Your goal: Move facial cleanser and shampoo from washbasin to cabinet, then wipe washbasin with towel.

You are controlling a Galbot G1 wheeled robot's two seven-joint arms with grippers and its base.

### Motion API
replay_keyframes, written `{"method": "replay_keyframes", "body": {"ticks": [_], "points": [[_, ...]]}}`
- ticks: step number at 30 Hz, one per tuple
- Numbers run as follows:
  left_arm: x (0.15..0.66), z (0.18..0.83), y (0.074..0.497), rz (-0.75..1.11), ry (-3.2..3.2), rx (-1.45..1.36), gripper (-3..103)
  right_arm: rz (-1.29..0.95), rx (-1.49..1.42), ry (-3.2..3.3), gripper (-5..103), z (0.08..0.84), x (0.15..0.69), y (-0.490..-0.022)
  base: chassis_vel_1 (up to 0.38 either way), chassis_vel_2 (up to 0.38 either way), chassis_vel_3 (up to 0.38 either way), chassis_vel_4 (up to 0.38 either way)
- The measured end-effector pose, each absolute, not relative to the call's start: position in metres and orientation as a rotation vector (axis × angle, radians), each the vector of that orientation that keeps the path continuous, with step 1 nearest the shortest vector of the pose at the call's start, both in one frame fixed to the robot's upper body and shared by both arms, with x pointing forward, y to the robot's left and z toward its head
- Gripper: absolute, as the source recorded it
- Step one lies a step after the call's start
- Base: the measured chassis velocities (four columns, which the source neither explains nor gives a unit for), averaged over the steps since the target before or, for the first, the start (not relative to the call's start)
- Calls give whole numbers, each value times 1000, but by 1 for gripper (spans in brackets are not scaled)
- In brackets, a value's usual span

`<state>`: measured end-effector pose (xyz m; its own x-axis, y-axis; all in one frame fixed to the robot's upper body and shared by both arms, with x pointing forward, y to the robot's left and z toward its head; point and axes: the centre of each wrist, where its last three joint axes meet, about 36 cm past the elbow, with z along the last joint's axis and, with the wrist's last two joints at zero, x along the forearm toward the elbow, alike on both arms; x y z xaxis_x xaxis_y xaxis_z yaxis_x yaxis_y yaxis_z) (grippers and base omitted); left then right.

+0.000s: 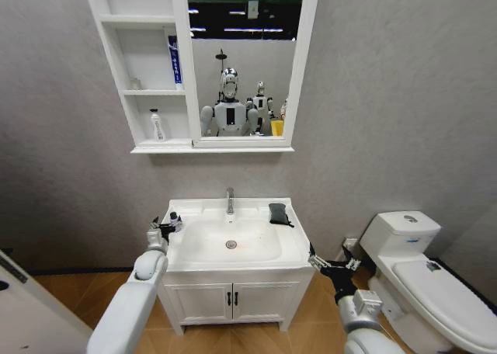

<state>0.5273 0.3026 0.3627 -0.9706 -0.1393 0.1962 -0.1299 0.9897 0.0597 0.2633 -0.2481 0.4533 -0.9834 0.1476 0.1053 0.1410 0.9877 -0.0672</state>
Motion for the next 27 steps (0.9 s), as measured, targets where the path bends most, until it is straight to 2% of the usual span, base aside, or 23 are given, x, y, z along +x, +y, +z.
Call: {"method": "replay_keyframes", "body": {"ticks": [6, 18, 27], "points": [[539, 340, 309, -86, -2868, 208, 100, 90, -220, -3016, 100, 449, 265, -248, 0, 0, 0, 0], [564, 320, 294, 35, -2885, 152, 100, 93, -215, -3016, 100, 447, 267, -248, 0, 0, 0, 0], [573, 318, 299, -2, -2884, 189, 100, 92, -226, -3022, 100, 447, 267, -250, 0, 0, 0, 0]]}}
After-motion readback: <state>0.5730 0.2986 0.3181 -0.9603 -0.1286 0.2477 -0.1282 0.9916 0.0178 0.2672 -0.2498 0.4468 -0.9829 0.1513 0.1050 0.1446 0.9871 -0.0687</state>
